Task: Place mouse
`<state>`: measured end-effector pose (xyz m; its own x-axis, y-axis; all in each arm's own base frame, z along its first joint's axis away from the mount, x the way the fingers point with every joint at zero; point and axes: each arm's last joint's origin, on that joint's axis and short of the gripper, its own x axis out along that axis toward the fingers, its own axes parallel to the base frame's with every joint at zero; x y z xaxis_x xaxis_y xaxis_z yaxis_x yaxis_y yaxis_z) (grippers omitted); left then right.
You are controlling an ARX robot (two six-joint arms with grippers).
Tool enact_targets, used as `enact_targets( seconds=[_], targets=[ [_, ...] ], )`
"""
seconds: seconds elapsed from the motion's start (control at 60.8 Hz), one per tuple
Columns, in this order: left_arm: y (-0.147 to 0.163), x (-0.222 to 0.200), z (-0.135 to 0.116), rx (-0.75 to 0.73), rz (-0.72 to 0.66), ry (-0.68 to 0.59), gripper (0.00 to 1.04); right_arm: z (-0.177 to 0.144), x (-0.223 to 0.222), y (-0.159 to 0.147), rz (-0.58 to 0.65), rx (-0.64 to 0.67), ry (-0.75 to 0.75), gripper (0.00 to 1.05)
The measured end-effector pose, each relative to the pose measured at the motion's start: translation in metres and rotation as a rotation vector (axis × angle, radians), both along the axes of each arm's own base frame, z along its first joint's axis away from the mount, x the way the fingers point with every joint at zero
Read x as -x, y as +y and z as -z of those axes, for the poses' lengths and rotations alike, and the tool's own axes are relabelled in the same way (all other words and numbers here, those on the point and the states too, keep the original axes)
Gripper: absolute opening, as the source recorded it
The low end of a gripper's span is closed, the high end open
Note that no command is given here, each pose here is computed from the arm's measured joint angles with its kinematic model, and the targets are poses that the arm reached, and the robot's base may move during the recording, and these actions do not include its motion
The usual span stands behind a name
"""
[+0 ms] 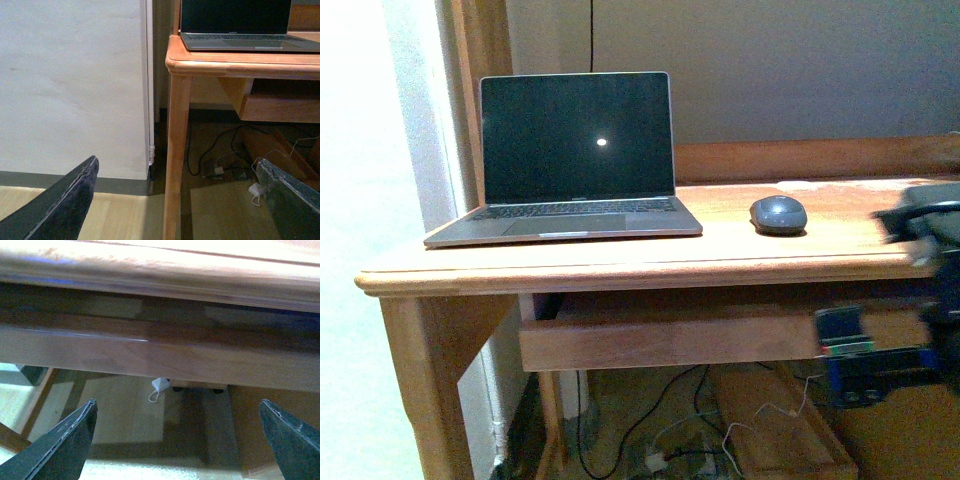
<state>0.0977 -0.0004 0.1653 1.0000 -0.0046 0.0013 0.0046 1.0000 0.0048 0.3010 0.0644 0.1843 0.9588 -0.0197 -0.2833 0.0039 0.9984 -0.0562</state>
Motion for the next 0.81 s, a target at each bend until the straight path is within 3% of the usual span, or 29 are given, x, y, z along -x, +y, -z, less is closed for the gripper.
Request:
enact_targets(
  seconds=[0.197,0.378,0.494,0.625,0.741,0.806],
  targets=[
    [0.000,0.000,0.000,0.000,0.000,0.000,0.97,-0.006,0.095,-0.037,0.078,-0.094,-0.009,0.97],
    [0.000,0.000,0.000,0.000,0.000,0.000,0.97,0.013,0.185,-0.043,0.105,-0.128,-0.008,0.97],
    [0.000,0.000,0.000,0.000,0.000,0.000,0.97,0.013,0.202,-0.039,0.088,-0.205,-0.092,0.97],
    [0.000,0.000,0.000,0.000,0.000,0.000,0.97,0.031,0.203,-0.038,0.179,-0.265,-0.068,0.97],
    [0.000,0.000,0.000,0.000,0.000,-0.002,0.97,0.018,0.205,-0.042,0.010,-0.236,-0.295,0.78],
    [0.000,0.000,0.000,0.001,-0.003,-0.001,0.97,0.014,0.206,-0.046,-0.015,-0.175,-0.335,0.68]
  ],
)
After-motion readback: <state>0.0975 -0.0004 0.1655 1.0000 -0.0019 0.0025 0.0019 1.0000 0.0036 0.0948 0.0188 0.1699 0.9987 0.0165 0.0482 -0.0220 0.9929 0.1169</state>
